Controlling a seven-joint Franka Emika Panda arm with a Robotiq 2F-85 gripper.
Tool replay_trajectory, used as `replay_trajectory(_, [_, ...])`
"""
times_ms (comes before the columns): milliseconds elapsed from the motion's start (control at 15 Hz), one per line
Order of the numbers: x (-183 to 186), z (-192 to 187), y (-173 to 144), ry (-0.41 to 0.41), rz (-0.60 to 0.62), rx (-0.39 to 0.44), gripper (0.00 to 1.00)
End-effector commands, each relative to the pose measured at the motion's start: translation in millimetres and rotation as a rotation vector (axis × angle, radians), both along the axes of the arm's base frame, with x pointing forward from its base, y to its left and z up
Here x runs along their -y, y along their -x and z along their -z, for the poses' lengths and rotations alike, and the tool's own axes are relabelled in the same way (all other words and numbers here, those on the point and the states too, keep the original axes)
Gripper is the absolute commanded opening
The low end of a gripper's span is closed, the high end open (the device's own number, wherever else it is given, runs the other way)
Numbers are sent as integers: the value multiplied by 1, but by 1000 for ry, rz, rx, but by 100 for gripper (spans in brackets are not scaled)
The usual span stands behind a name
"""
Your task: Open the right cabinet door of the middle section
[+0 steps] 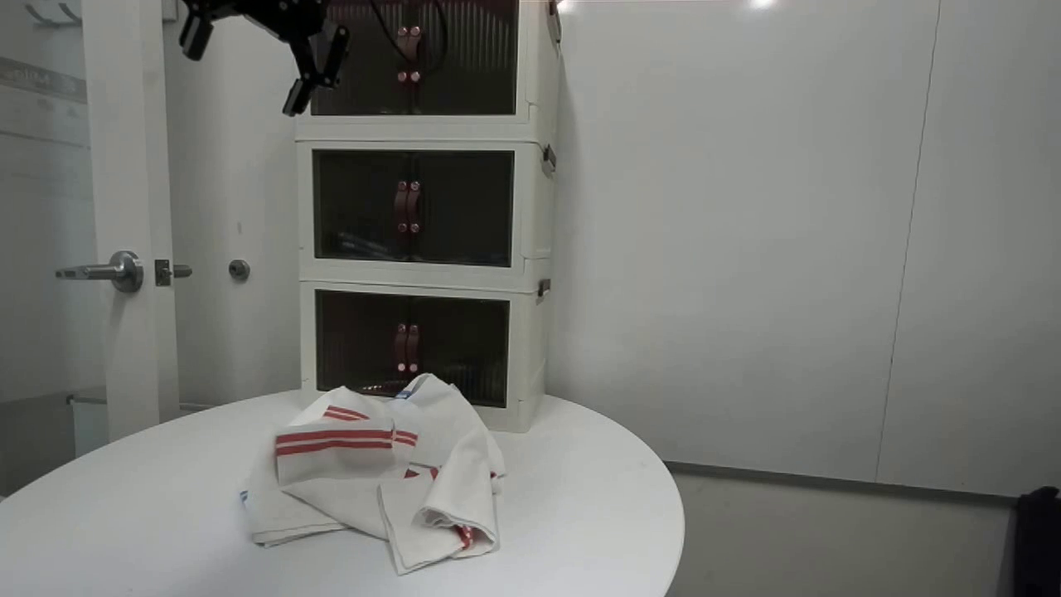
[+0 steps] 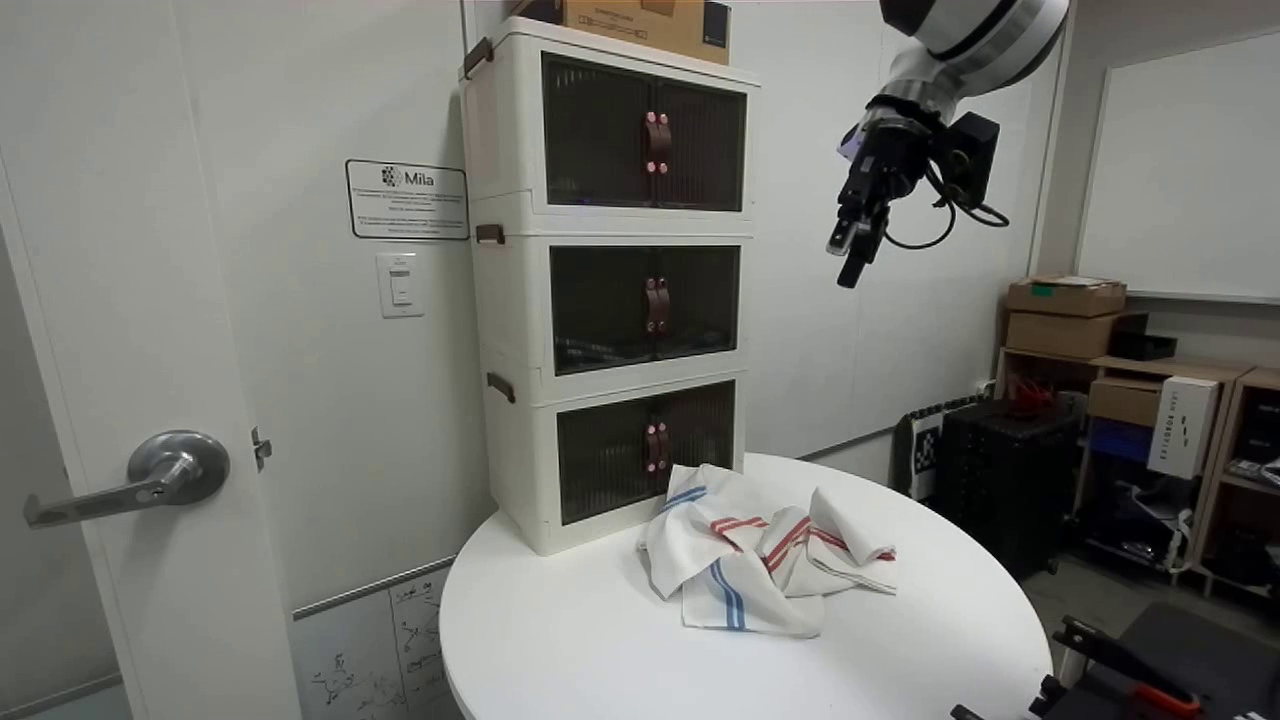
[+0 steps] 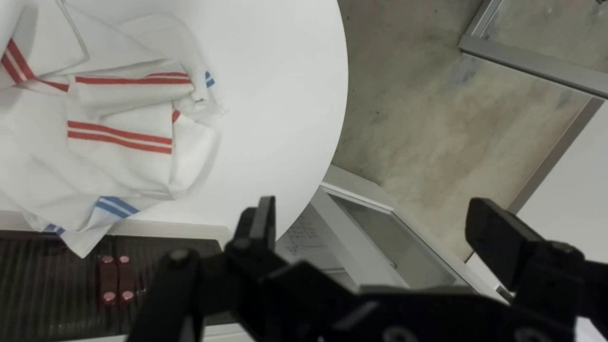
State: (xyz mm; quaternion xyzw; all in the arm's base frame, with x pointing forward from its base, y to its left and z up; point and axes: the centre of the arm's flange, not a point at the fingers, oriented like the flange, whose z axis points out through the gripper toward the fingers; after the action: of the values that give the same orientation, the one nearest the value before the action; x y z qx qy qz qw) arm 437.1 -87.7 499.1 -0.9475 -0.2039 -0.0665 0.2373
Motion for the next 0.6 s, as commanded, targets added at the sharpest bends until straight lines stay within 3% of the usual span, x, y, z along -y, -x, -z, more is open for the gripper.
replay_trajectory(0, [5, -15, 5, -15, 10, 51, 100])
replay_trajectory(67, [5, -5, 1, -10, 16, 24, 100])
replay_trajectory(533, [5, -10, 3, -9, 17, 35, 100])
